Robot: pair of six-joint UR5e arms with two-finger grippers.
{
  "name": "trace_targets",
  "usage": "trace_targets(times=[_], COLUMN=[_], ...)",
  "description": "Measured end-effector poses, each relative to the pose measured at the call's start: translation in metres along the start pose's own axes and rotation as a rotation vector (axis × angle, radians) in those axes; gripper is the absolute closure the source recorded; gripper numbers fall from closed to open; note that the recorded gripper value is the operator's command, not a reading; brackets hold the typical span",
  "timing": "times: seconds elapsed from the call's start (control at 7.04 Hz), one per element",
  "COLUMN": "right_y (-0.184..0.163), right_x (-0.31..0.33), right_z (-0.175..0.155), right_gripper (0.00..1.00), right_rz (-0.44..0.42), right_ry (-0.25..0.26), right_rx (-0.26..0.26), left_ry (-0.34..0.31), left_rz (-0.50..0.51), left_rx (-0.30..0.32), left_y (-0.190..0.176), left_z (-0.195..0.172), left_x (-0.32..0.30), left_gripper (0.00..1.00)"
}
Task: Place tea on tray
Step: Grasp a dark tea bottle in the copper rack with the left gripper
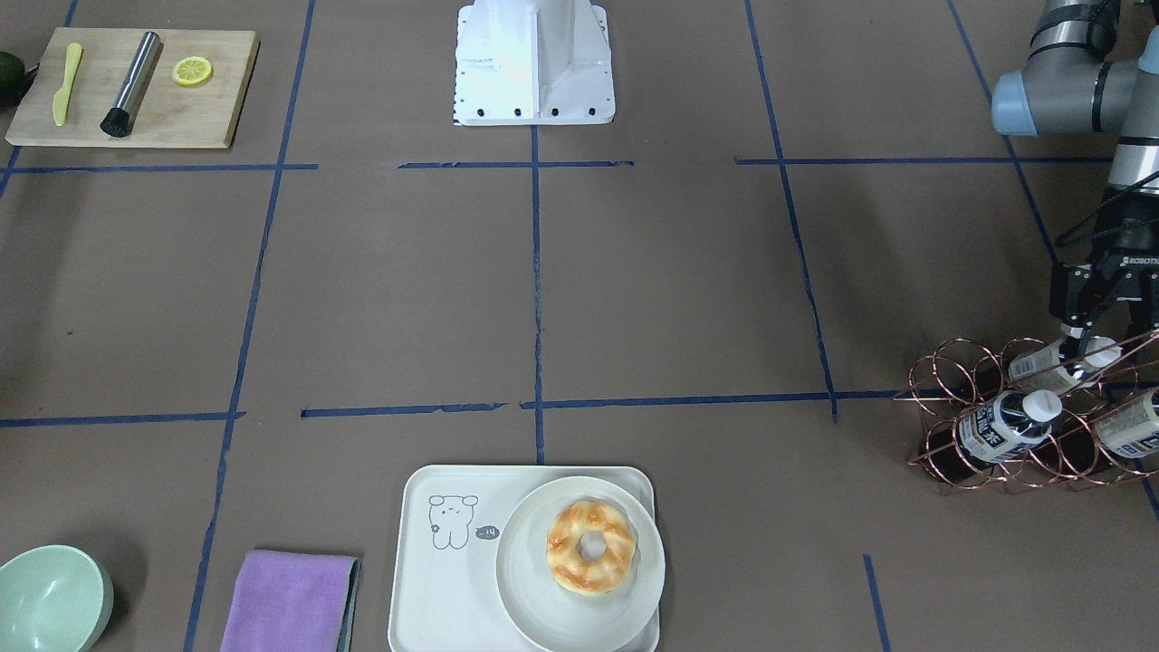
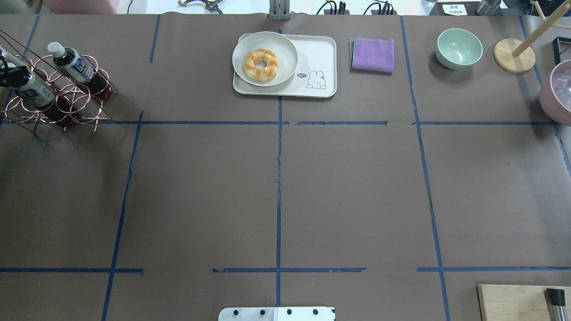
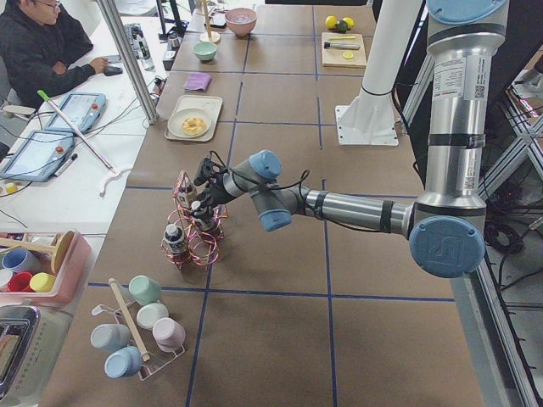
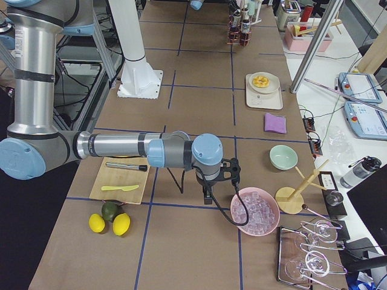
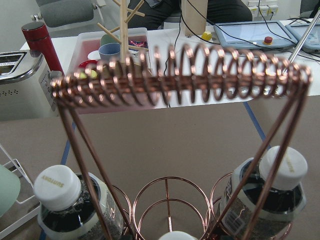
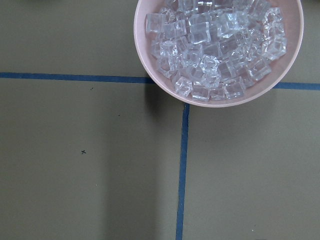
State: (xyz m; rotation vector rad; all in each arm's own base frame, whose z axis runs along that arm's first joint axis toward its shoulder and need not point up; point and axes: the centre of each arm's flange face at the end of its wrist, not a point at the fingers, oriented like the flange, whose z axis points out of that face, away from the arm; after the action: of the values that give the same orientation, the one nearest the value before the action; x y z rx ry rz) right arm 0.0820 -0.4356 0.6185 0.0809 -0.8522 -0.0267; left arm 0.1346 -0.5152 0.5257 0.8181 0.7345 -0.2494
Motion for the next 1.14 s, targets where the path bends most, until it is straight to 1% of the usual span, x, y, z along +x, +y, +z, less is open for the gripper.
trace_targets(times=[0.14, 0.28, 0.43, 0.57, 0.85, 0.99, 1.14], right_y=[0.000, 0.000, 0.000, 0.000, 0.000, 0.000, 0.000], right_x=[0.000, 0.000, 0.000, 0.000, 0.001, 0.001, 0.001], right_z=[0.000, 0.000, 0.000, 0.000, 0.001, 0.000, 0.000], right_gripper=[0.00, 0.00, 0.00, 0.00, 0.00, 0.00, 0.00], right_rz=[0.000, 0.001, 0.001, 0.001, 0.001, 0.001, 0.002], right_ry=[0.000, 0.000, 0.000, 0.000, 0.000, 0.000, 0.000], right_rx=[0.000, 0.000, 0.000, -0.001, -0.001, -0.001, -0.001], left_ry=[-0.001, -0.002, -0.002, 0.000, 0.012, 0.021, 0.044], left_rz=[0.000, 0.001, 0.000, -0.001, -0.001, 0.001, 0.004], left_rx=[0.000, -0.001, -0.001, 0.000, 0.006, 0.004, -0.014], left_y=[-0.001, -0.002, -0.002, -0.002, -0.005, -0.007, -0.007], left_z=[0.002, 0.005, 0.006, 0.006, 0.003, 0.001, -0.002], left_x=[0.000, 0.000, 0.000, 0.001, 0.005, 0.008, 0.011], left_gripper=[0.38, 0.50, 0.71, 0.86, 1.00, 1.00, 1.00])
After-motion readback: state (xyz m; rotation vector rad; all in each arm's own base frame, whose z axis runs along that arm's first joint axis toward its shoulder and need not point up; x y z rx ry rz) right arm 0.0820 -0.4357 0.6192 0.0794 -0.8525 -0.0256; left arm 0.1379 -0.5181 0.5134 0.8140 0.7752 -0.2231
